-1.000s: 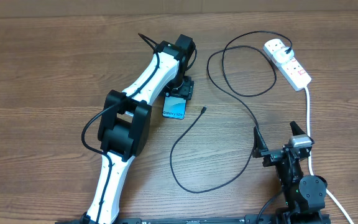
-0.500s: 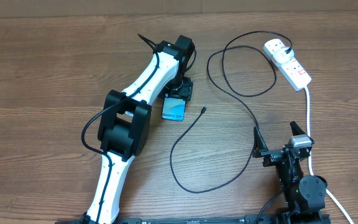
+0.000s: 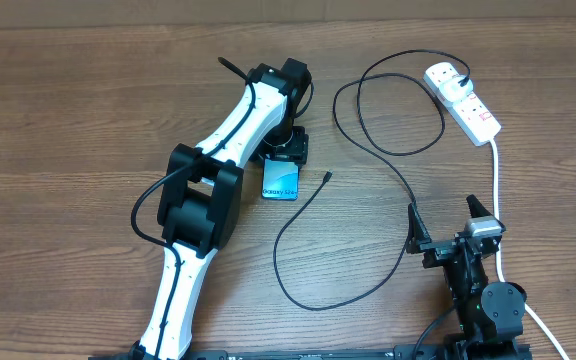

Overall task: Plug charger to phone and switch on socket
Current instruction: 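Lift the phone with the left gripper and tilt it upright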

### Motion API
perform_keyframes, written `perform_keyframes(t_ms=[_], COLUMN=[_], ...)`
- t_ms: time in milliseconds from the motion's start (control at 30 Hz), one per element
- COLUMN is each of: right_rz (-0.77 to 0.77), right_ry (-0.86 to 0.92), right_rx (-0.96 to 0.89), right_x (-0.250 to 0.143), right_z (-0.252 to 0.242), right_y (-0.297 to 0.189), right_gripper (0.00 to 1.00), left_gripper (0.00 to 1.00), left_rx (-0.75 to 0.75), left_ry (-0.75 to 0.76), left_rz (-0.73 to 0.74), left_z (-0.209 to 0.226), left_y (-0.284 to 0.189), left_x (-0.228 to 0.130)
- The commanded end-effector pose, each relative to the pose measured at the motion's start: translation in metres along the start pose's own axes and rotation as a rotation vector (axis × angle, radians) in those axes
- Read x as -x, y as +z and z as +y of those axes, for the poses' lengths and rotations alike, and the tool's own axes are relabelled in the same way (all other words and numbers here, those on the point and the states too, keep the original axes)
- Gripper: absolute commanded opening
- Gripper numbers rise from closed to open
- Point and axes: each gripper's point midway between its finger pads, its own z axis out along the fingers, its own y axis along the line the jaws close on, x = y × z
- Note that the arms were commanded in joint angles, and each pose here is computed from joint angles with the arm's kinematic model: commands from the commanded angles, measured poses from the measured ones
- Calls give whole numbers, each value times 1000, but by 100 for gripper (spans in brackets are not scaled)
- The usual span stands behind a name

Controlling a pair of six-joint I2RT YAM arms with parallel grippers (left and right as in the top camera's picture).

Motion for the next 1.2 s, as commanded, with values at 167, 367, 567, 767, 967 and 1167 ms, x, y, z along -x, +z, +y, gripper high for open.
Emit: perform_keyframes(t_ms=[167,367,567,767,967,1167], right_rz=[-2,-2,-2,-2,-2,-1], right_ry=[5,5,5,5,5,5], right_rx=[-10,-10,-10,-10,-10,-10], right_x=[-2,-2,-2,-2,-2,-2], right_z=[-2,-2,-2,-2,-2,-2], right_y=[0,0,0,0,0,0], right_gripper=[100,100,100,100,100,100], left_gripper=[72,72,71,72,72,72], left_rx=[-246,-456,-828,-1142,-1425,-1490], left_ry=[-61,-109,-121,-170,-186,-224], left_rz=[90,180,257,319,356,381], left_z=[-24,-36,-56,-63,-63,-56], left_y=[-24,-42,-84,-132,-179,-191], left_x=[-4,-11,-10,-4,3,8])
